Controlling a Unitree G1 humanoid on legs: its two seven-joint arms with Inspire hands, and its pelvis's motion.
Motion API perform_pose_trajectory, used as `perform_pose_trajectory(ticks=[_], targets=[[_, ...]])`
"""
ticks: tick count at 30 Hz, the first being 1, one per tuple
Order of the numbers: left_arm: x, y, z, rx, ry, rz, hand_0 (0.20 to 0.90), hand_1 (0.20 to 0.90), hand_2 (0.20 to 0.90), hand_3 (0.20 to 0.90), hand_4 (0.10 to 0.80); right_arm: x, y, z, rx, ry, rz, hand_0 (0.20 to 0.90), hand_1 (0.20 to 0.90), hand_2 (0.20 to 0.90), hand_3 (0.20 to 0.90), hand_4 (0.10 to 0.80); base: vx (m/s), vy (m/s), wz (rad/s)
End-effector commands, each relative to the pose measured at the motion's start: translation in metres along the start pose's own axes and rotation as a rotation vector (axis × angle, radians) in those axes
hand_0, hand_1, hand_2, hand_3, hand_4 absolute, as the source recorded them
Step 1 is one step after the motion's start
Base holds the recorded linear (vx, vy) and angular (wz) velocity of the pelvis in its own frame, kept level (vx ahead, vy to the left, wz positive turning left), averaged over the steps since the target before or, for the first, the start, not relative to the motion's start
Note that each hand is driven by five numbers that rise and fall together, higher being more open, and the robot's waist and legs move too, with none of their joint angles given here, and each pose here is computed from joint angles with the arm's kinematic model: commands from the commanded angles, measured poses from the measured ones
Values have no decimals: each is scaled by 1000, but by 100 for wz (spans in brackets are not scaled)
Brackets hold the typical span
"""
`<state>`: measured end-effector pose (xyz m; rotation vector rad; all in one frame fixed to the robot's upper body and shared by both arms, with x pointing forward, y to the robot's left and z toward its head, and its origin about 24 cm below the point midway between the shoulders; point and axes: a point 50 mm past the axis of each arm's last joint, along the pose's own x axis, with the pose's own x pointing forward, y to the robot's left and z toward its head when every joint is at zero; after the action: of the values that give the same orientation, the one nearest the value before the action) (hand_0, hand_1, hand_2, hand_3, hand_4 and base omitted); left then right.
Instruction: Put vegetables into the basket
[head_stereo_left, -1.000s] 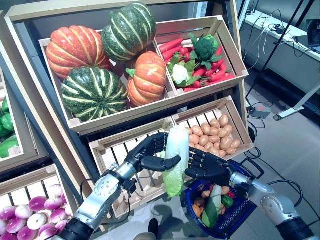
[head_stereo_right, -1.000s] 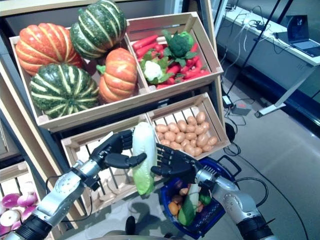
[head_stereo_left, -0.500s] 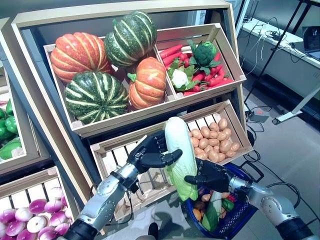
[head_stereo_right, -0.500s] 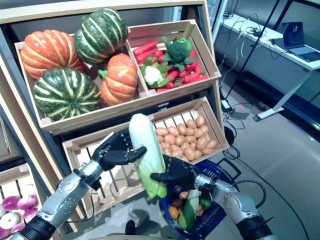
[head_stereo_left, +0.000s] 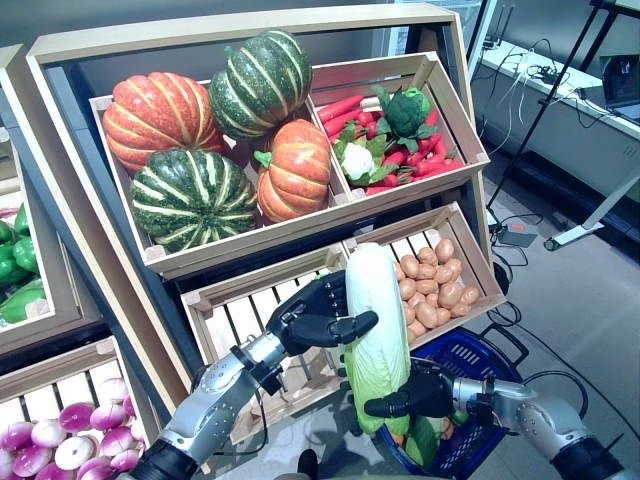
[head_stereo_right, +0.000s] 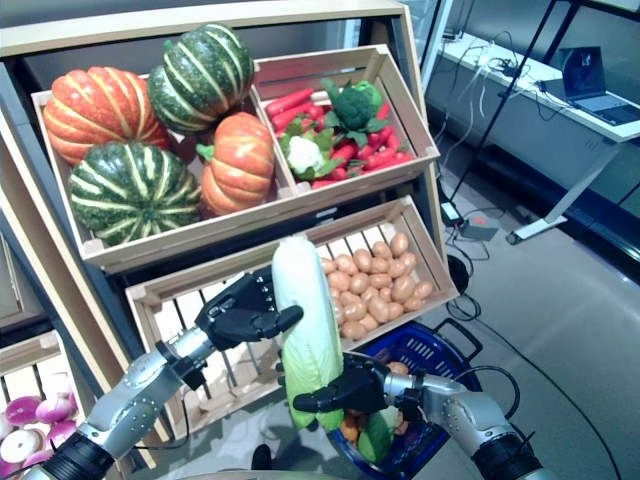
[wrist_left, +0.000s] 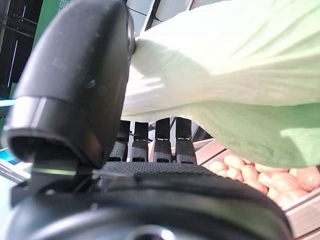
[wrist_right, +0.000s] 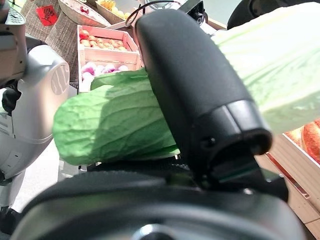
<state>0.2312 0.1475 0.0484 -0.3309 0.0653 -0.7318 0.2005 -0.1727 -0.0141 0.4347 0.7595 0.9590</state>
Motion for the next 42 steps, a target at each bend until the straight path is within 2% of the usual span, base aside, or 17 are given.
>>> perform_pose_trajectory(ticks=[1, 2, 3, 4, 15, 22, 23, 24, 30, 37, 42], targets=[[36, -37, 58, 30, -291, -297, 300, 300, 300, 300, 400, 10, 14, 21, -84, -18, 152, 900, 900, 900, 900, 800, 0, 0, 0], [36, -38, 57, 32, -284, -307, 300, 300, 300, 300, 400, 10, 15, 21, -84, -26, 147, 900, 900, 900, 900, 800, 0, 0, 0], [36, -38, 57, 32, -279, -310, 300, 300, 300, 300, 400, 11, 15, 22, -82, -35, 140, 460, 460, 460, 460, 507, 0, 0, 0], [36, -38, 57, 31, -272, -313, 300, 300, 300, 300, 400, 12, 15, 23, -82, -50, 136, 300, 300, 300, 300, 400, 0, 0, 0], [33, -36, 54, 34, -257, -300, 300, 300, 300, 300, 400, 11, 16, 29, -88, -135, 117, 300, 300, 300, 300, 400, -1, -1, 0], [29, -29, 52, 37, -241, -246, 300, 300, 300, 300, 400, 8, 17, 40, -58, -294, 73, 300, 300, 300, 300, 400, -2, -4, -1], [27, -27, 51, 41, -241, -231, 481, 481, 481, 481, 521, 8, 17, 41, -41, -347, 69, 300, 300, 300, 300, 400, 0, 0, 0], [25, -25, 50, 41, -240, -211, 900, 900, 900, 900, 800, 8, 19, 42, -26, -383, 64, 300, 300, 300, 300, 400, 0, 0, 0], [13, -10, 51, 68, -245, -77, 900, 900, 900, 900, 800, -2, 13, 51, -10, -609, -75, 300, 300, 300, 300, 400, -6, -23, -1], [-7, 5, 48, 100, -225, 42, 900, 900, 900, 900, 800, -24, 8, 53, 25, -810, -148, 300, 300, 300, 300, 400, -31, -44, -4], [-21, 21, 47, 128, -234, 191, 900, 900, 900, 900, 800, -41, -5, 57, 62, -954, -306, 300, 300, 300, 300, 400, -76, -48, 1]])
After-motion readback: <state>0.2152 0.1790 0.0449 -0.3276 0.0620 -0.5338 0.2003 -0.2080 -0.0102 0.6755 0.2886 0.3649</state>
